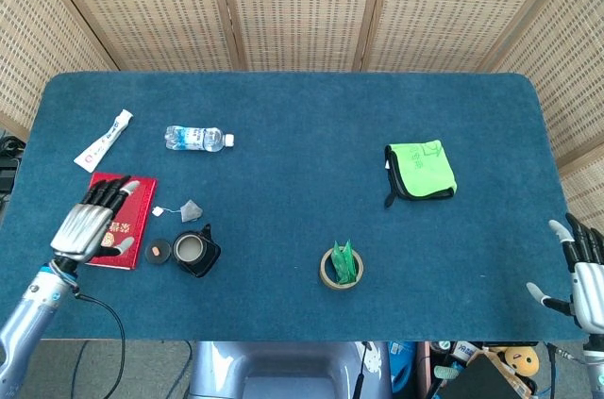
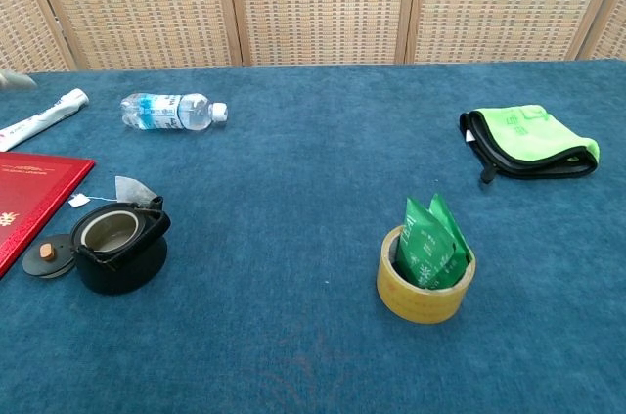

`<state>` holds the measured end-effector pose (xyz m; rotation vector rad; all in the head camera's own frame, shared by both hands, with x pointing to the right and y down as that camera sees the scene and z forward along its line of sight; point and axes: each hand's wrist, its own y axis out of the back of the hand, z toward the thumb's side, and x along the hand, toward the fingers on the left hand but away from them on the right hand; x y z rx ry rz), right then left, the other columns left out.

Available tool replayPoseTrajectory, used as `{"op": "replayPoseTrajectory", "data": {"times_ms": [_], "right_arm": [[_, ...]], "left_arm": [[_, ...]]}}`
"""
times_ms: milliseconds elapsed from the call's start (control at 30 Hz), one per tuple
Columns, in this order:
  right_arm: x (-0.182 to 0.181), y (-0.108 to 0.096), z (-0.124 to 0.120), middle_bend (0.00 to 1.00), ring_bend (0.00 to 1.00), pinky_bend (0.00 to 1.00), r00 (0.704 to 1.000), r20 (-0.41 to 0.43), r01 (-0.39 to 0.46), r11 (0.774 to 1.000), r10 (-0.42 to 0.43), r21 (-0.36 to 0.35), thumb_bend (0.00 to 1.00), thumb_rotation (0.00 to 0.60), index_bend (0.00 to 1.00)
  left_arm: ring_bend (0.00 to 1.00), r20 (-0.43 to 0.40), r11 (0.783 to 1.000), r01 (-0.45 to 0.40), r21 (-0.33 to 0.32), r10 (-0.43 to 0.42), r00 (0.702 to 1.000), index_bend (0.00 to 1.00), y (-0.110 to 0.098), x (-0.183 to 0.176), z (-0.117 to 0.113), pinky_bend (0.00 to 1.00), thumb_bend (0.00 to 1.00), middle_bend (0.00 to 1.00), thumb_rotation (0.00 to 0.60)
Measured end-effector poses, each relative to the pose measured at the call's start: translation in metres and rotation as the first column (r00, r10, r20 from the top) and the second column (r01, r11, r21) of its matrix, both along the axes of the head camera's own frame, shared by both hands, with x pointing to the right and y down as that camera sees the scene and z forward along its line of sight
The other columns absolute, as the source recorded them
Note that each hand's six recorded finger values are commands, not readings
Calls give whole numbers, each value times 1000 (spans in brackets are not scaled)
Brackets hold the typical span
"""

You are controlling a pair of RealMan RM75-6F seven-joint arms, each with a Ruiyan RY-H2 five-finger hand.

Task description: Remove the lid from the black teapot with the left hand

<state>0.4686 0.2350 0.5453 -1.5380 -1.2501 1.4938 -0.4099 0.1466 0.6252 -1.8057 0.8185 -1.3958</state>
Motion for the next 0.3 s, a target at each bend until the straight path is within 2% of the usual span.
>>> {"op": "replayPoseTrajectory", "data": {"times_ms": [133,200,300], "right_arm": [[0,0,-1,0,0,0,1000,-1,1,1000,-1,4,0,600,0],[0,0,-1,0,0,0,1000,-1,3,1000,-3,4,0,600,0],[-1,1,-1,0,0,0,1000,-1,5,1000,-5,2,0,600,0]], "left_arm": [[0,20,989,113,100,-115,993,0,10,-25,-31,0,161,0,600],[0,41,978,159,133,-166,985,0,21,-38,-43,0,144,0,600],[0,84,971,183,155,-197,977,0,36,-50,-51,0,139,0,600]]}}
